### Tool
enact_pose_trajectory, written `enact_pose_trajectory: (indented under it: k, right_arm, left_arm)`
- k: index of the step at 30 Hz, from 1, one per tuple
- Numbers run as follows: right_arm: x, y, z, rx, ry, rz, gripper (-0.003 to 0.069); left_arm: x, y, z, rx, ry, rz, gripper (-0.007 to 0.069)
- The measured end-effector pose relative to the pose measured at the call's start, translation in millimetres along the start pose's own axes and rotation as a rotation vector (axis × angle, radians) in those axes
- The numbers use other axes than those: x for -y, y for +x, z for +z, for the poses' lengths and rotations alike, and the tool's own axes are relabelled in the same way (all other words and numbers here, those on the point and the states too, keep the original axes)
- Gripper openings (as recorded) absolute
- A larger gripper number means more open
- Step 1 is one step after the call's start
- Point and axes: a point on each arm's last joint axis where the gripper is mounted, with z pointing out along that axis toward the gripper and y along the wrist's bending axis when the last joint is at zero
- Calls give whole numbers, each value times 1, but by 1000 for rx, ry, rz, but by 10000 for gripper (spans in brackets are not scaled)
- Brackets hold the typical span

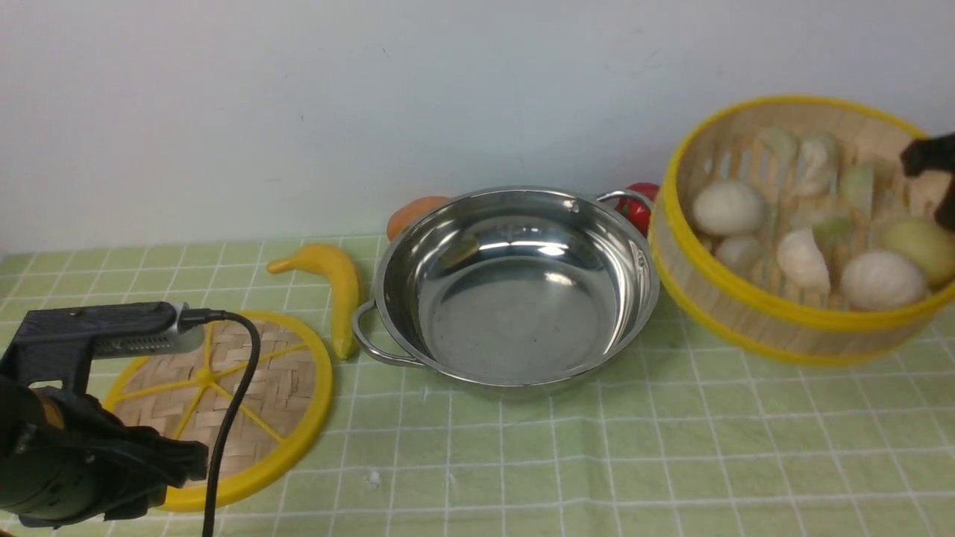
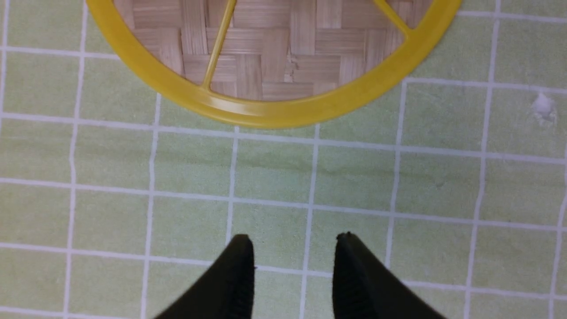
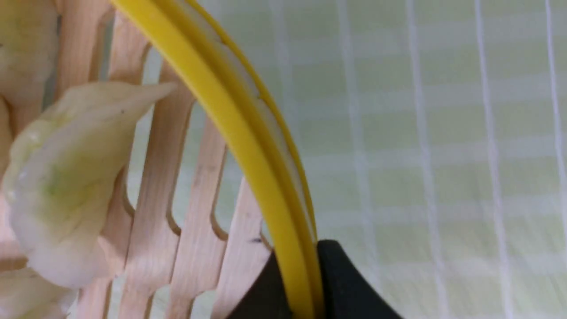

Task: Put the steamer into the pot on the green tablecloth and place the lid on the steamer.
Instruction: 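Reach for and grasp the rim of the bamboo steamer holding the buns with the right gripper, then place the bamboo steamer basket of food into the steel pot with the right gripper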

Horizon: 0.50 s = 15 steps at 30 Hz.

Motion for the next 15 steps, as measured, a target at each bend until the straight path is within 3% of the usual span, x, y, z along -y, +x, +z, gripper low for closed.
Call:
enact_pose_trajectory:
  k: [3, 4, 5, 9, 15]
  right_arm:
    - [-41, -17, -11, 66, -85, -66, 57]
    - [-70, -21, -10, 80, -128, -112, 57]
    - [-73, -22, -10, 79, -134, -117, 57]
    - [-143, -30, 19, 55, -204, -202, 57]
    - [-193, -33, 81, 22, -214, -253, 57]
  left_arm:
    - [0, 0, 0, 0, 0, 0, 243]
    - [0, 0, 0, -1, 0, 0, 243]
    - [0, 0, 0, -1, 0, 0, 243]
    - [0, 0, 0, -3, -1, 4, 243]
    - [0, 1, 0, -7, -3, 11, 243]
